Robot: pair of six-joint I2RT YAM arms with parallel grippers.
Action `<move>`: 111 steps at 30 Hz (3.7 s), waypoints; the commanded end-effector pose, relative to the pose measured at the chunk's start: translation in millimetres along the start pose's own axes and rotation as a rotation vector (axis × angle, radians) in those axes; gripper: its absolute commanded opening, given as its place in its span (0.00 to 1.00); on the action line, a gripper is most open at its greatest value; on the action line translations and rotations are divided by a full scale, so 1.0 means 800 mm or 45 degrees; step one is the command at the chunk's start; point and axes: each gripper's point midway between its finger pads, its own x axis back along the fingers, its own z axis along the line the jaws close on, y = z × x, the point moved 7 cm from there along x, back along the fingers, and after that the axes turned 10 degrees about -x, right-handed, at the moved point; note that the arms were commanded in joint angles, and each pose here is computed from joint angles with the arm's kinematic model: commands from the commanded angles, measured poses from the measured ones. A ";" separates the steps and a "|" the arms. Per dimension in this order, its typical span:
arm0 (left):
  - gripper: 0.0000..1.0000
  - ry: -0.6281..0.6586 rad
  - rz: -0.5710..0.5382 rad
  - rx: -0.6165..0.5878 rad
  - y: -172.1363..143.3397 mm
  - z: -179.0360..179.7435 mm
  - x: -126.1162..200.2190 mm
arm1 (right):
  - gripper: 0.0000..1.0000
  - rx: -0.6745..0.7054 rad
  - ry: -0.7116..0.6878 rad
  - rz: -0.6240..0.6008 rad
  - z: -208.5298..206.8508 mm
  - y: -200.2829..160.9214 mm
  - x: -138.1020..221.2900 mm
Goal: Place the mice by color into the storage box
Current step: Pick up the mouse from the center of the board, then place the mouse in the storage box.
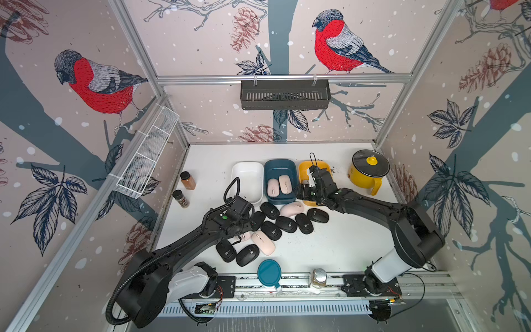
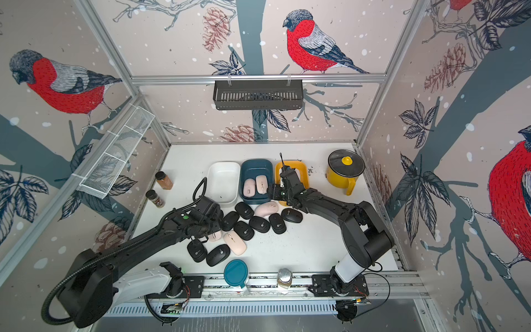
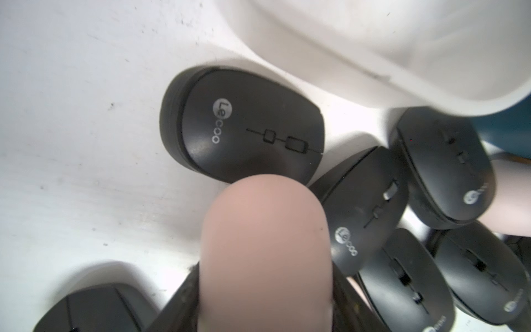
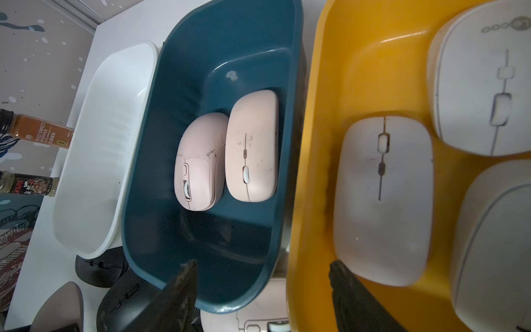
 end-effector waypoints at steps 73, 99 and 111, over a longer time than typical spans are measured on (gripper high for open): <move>0.48 -0.151 -0.234 -0.400 0.297 -0.245 -0.138 | 0.75 -0.056 -0.058 -0.195 -0.034 0.008 0.083; 0.63 -0.082 -0.199 -0.359 0.293 -0.238 -0.166 | 0.75 -0.077 -0.060 -0.164 -0.040 0.004 0.073; 0.78 -0.119 -0.248 -0.346 0.305 -0.247 -0.140 | 0.76 -0.080 -0.055 -0.163 -0.039 0.004 0.074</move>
